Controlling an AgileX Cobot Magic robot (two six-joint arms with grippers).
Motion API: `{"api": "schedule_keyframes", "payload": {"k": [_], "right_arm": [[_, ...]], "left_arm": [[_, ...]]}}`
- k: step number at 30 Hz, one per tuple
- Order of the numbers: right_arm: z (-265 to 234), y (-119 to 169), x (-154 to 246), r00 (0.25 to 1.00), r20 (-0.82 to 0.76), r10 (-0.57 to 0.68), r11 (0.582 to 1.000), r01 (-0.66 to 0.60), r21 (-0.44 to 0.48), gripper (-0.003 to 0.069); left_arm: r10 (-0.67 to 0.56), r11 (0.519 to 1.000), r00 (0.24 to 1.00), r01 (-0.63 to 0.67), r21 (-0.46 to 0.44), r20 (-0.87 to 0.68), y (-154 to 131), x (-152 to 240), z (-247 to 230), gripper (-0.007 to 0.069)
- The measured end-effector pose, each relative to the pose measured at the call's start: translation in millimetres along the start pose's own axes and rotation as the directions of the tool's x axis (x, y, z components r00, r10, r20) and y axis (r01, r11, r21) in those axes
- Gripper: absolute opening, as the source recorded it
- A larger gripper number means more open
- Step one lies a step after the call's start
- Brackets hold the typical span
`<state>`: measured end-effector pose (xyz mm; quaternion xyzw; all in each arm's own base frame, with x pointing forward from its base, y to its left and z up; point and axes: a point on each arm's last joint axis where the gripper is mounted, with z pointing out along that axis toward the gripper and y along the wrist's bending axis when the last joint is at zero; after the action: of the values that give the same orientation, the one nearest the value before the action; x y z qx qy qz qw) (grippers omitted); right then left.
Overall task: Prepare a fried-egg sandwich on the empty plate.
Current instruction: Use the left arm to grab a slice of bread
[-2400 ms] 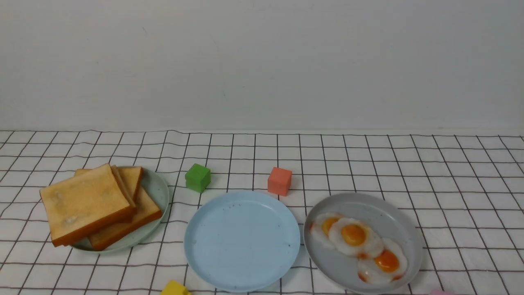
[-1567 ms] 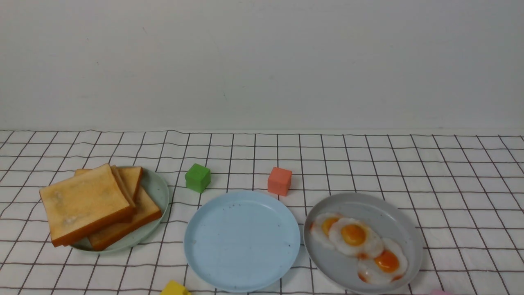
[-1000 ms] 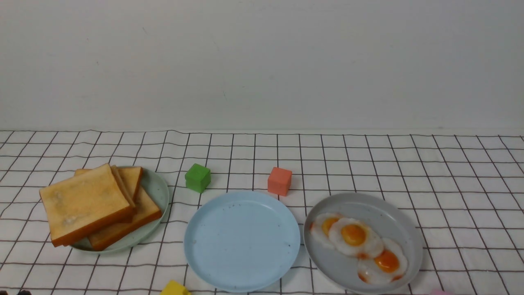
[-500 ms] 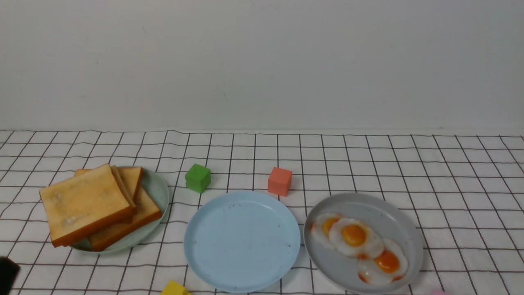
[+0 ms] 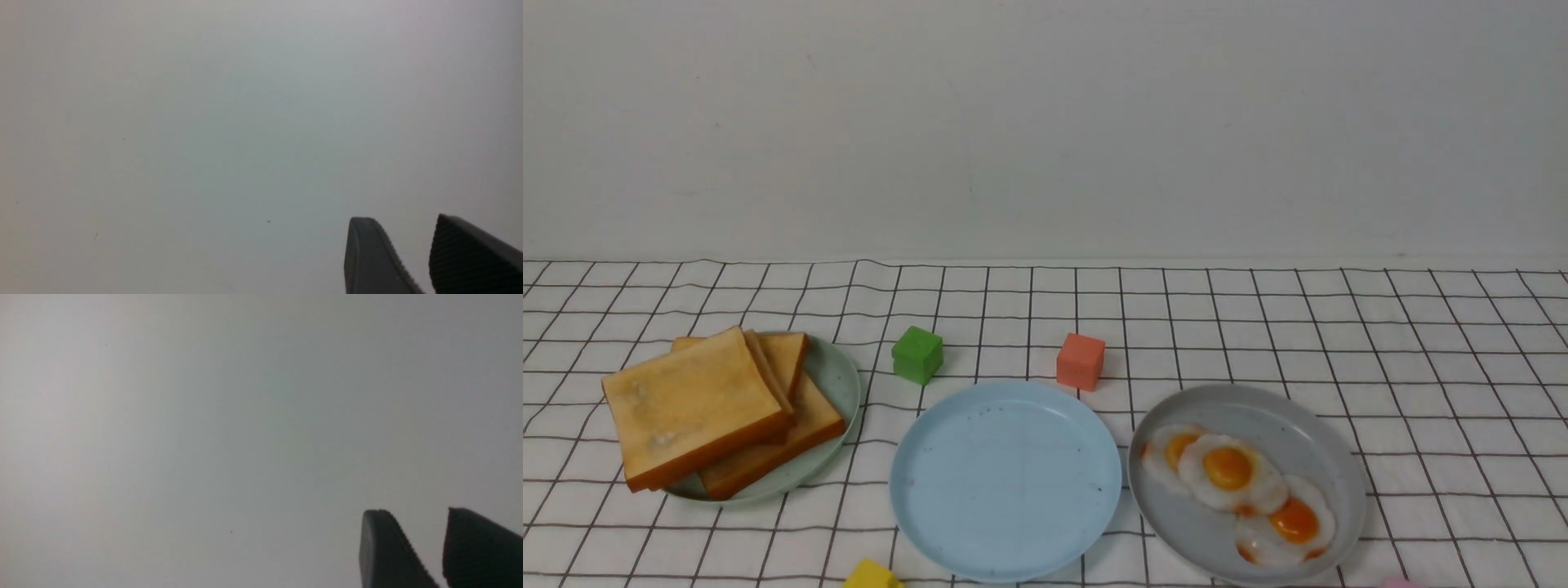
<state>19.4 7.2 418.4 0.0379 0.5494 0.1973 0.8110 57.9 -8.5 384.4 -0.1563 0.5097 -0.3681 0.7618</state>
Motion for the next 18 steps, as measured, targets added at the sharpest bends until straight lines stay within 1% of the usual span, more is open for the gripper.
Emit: {"api": "schedule_keyframes", "payload": {"k": [1, 2, 4, 5, 6, 7, 8, 9, 10, 12, 13, 14, 15, 17, 18], "right_arm": [[8, 3, -7, 0.999, -0.028, -0.015, 1.000, 0.015, -0.001, 0.0241], [23, 3, -7, 0.994, -0.102, -0.031, 0.999, 0.032, 0.006, 0.0241], [45, 2, -5, 0.972, -0.223, -0.073, 0.996, 0.080, 0.023, 0.0241], [50, 1, -2, 0.964, -0.252, -0.083, 0.995, 0.092, 0.027, 0.0241], [66, -4, 8, 0.928, -0.354, -0.115, 0.990, 0.138, 0.041, 0.0241], [77, -10, 20, 0.887, -0.437, -0.149, 0.981, 0.188, 0.049, 0.0241], [78, -11, 22, 0.879, -0.450, -0.156, 0.979, 0.199, 0.048, 0.0241], [89, -19, 37, 0.822, -0.540, -0.183, 0.967, 0.249, 0.051, 0.0241], [95, -24, 47, 0.788, -0.586, -0.188, 0.962, 0.268, 0.052, 0.0241], [107, -32, 69, 0.725, -0.670, -0.161, 0.962, 0.268, 0.059, 0.0241], [108, -32, 71, 0.719, -0.677, -0.156, 0.962, 0.265, 0.060, 0.0241], [115, -35, 83, 0.682, -0.721, -0.123, 0.968, 0.242, 0.064, 0.0241], [120, -36, 94, 0.644, -0.757, -0.112, 0.973, 0.226, 0.048, 0.0241], [126, -35, 108, 0.592, -0.798, -0.116, 0.979, 0.202, 0.007, 0.0241], [130, -31, 118, 0.552, -0.824, -0.127, 0.985, 0.170, -0.037, 0.0241]], "left_arm": [[0.020, 1.000, 0.999, -0.021, -0.017, -0.032, -6, -5, 8, 0.0238], [0.042, 0.995, 0.991, -0.053, -0.084, -0.130, -6, -3, 23, 0.0238], [0.061, 0.977, 0.961, -0.112, -0.179, -0.270, 0, 4, 39, 0.0238], [0.063, 0.975, 0.957, -0.119, -0.187, -0.283, 0, 4, 41, 0.0238], [0.066, 0.944, 0.909, -0.191, -0.269, -0.412, 13, 17, 52, 0.0238], [0.089, 0.916, 0.869, -0.264, -0.303, -0.488, 23, 26, 57, 0.0238], [0.087, 0.906, 0.854, -0.283, -0.316, -0.513, 27, 29, 59, 0.0238], [0.122, 0.856, 0.786, -0.392, -0.337, -0.606, 40, 40, 65, 0.0238], [0.130, 0.823, 0.740, -0.452, -0.345, -0.660, 49, 46, 68, 0.0238], [0.100, 0.760, 0.650, -0.539, -0.364, -0.753, 67, 61, 74, 0.0238], [0.100, 0.759, 0.651, -0.539, -0.365, -0.753, 67, 61, 74, 0.0238], [0.046, 0.730, 0.609, -0.562, -0.389, -0.792, 79, 72, 79, 0.0238], [0.004, 0.714, 0.588, -0.568, -0.409, -0.809, 87, 81, 82, 0.0238], [-0.045, 0.698, 0.566, -0.571, -0.431, -0.823, 96, 91, 88, 0.0238], [-0.076, 0.689, 0.551, -0.574, -0.443, -0.831, 101, 98, 95, 0.0238]]}}
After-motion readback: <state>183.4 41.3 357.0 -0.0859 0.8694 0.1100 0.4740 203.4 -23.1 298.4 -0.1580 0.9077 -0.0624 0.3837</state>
